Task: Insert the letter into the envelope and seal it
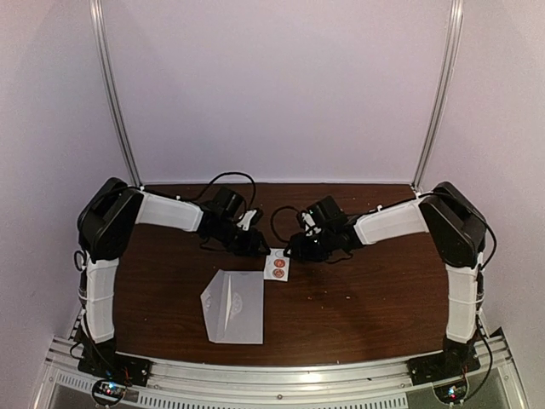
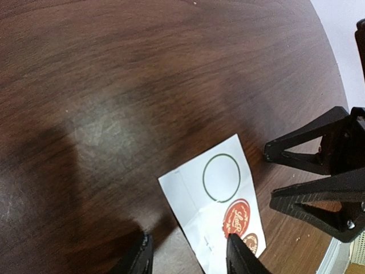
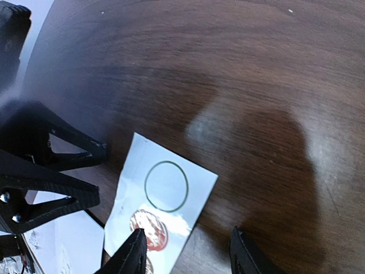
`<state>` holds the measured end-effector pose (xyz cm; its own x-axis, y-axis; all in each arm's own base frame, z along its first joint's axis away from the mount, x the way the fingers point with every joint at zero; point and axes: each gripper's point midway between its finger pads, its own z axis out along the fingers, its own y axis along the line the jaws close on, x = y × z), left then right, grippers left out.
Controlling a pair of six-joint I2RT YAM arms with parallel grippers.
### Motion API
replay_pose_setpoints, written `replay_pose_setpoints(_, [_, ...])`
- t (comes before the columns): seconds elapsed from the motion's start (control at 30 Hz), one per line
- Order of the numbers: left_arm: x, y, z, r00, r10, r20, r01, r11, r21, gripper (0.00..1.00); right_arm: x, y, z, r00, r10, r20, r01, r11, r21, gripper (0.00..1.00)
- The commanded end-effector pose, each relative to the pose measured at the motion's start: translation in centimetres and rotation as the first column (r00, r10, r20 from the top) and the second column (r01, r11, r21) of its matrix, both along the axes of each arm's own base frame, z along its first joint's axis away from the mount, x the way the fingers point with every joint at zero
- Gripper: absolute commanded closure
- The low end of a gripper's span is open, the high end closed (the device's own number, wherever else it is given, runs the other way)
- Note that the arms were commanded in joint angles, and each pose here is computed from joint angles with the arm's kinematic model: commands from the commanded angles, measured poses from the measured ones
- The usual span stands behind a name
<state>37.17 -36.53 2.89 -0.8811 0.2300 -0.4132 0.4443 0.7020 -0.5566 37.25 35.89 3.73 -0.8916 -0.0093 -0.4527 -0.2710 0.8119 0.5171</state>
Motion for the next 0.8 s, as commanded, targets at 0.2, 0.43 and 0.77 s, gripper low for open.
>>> replay_pose_setpoints(0.2, [-0.8,-0.9,-2.7,0.999,-0.032,-0.042,0.033,0.999,0.01,0.75,1.0,2.4,-1.2,0.998,-0.005,-0.058,0.012,0.993,0.117,0.53])
replay_pose_setpoints(0.43, [-1.2,-0.9,-3.5,0.997,-0.04,-0.06,0.04,0.999,0.014,0.81,0.8,3.6,-1.1,0.997,0.015,-0.08,0.002,0.979,0.205,0.53])
replay_pose_setpoints(0.77, [-1.0,-0.9,-3.6,0.998,-0.039,-0.054,0.04,0.999,0.016,0.87,0.8,3.8,-1.3,0.997,0.015,-0.076,0.002,0.975,0.224,0.63])
